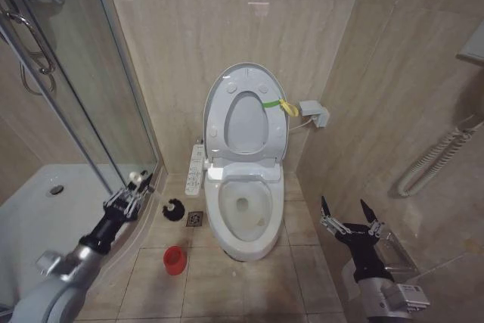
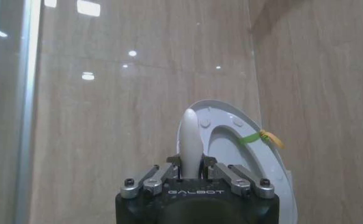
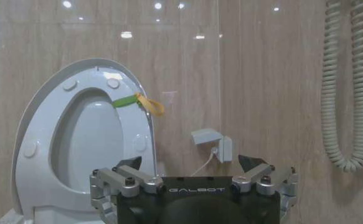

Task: Open the toilet lid, clean the toilet bowl with a toilet brush, close the toilet lid, and flush.

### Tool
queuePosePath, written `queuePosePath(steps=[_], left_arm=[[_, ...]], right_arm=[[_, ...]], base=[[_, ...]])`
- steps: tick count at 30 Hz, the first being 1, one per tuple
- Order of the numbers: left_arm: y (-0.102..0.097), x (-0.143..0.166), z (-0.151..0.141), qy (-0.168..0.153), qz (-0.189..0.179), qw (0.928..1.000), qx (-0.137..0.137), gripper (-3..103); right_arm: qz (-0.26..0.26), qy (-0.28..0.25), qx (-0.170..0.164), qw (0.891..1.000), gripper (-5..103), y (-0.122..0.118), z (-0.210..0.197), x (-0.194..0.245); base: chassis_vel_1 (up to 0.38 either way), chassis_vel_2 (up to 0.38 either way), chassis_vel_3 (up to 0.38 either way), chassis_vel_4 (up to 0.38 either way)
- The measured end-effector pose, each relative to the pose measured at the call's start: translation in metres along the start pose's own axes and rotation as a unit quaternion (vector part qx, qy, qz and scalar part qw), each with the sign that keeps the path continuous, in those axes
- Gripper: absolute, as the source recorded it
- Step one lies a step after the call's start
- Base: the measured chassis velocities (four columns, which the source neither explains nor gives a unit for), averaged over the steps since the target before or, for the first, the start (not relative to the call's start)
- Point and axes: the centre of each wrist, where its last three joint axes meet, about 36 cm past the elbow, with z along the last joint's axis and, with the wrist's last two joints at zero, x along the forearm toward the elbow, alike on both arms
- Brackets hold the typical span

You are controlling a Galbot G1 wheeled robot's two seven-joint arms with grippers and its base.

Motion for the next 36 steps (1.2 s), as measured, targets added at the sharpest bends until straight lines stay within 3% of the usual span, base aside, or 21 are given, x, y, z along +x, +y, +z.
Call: queuePosePath(steps=[6,14,24,36], left_arm=[[0.014,-0.020,0.007,0.011,0.019,0.9997,0.010,20],[0.015,-0.049,0.013,0.019,0.060,0.9978,0.023,20],[0.032,-0.099,0.005,0.007,0.097,0.9951,0.015,20],[0.013,-0.149,0.040,0.027,0.144,0.9884,0.041,20]], right_arm=[[0.000,0.000,0.000,1.000,100,0.000,0.000,0.000],[0.000,0.000,0.000,1.000,100,0.000,0.000,0.000],[0.000,0.000,0.000,1.000,100,0.000,0.000,0.000],[0.000,0.000,0.000,1.000,100,0.000,0.000,0.000]], base=[[0.000,0.000,0.000,0.000],[0.000,0.000,0.000,0.000],[0.000,0.000,0.000,0.000],[0.000,0.000,0.000,0.000]])
